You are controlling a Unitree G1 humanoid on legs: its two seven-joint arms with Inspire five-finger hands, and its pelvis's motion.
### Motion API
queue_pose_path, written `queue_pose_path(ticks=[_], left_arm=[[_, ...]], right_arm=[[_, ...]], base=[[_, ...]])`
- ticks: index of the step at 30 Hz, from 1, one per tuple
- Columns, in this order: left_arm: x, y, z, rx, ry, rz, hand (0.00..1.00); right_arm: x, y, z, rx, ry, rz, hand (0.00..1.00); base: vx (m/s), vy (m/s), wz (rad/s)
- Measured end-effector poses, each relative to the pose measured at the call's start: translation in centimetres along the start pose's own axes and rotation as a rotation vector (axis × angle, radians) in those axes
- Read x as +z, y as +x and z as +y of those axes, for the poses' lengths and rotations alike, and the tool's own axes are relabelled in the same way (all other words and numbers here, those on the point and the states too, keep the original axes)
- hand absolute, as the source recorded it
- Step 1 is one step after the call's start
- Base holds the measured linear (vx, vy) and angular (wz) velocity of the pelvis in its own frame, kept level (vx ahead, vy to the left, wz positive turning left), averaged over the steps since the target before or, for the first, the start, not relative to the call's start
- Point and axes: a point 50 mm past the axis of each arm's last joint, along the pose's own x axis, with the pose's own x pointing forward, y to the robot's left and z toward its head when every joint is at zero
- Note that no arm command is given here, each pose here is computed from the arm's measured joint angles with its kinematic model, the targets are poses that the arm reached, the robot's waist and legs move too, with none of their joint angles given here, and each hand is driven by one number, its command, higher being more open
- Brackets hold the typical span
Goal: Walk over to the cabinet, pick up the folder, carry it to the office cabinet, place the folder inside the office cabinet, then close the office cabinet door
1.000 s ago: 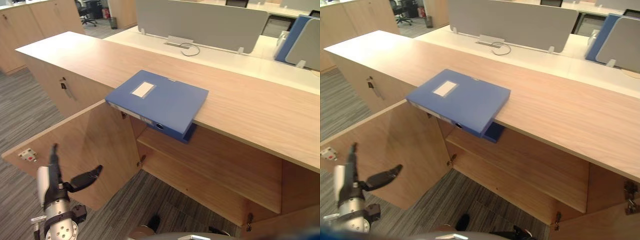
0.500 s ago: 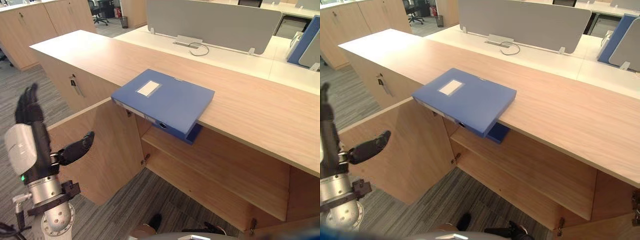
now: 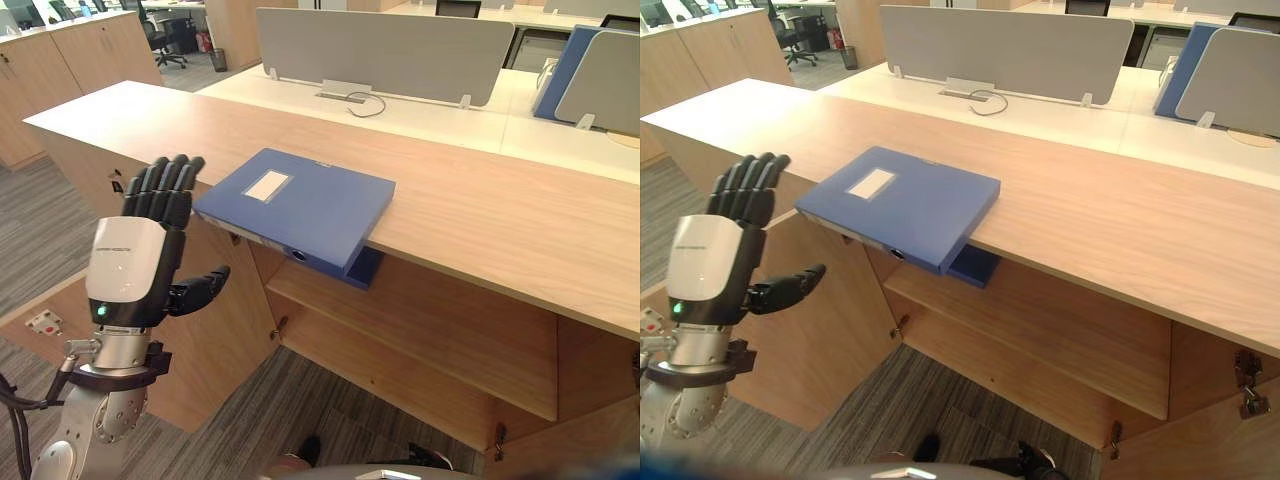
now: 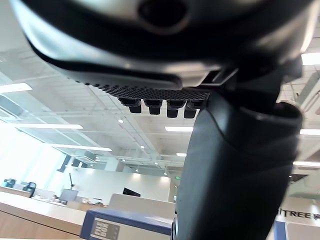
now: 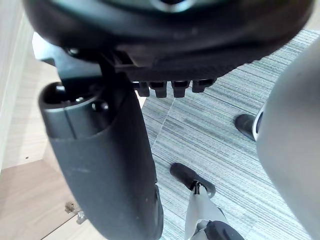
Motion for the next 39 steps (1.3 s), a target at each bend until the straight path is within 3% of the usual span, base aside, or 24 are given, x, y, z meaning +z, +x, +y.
queue_pose_path(ticks=[17,35,36,39], left_arm=[[-3.5,1.1,-2.3,-0.152,0.142,0.010,1.00],[-5.3,1.0,-4.7,-0.234,0.138,0.093,1.00],[-5.2,1.0,-4.8,-0.239,0.135,0.089,0.00],[-4.9,1.0,-5.1,-0.249,0.124,0.075,0.00]], right_arm=[[-0.6,-0.1,0.2,0.013,-0.111,0.008,1.00],[-1.0,-0.4,-2.7,-0.074,0.029,-0.001,1.00],[-0.9,-0.4,-2.8,-0.076,0.029,-0.005,1.00],[-0.8,-0.4,-2.8,-0.076,0.029,-0.012,1.00]], base=[[-0.01,-0.010,-0.20],[0.02,0.005,-0.28],[-0.01,0.018,-0.28],[-0.01,0.019,-0.24]])
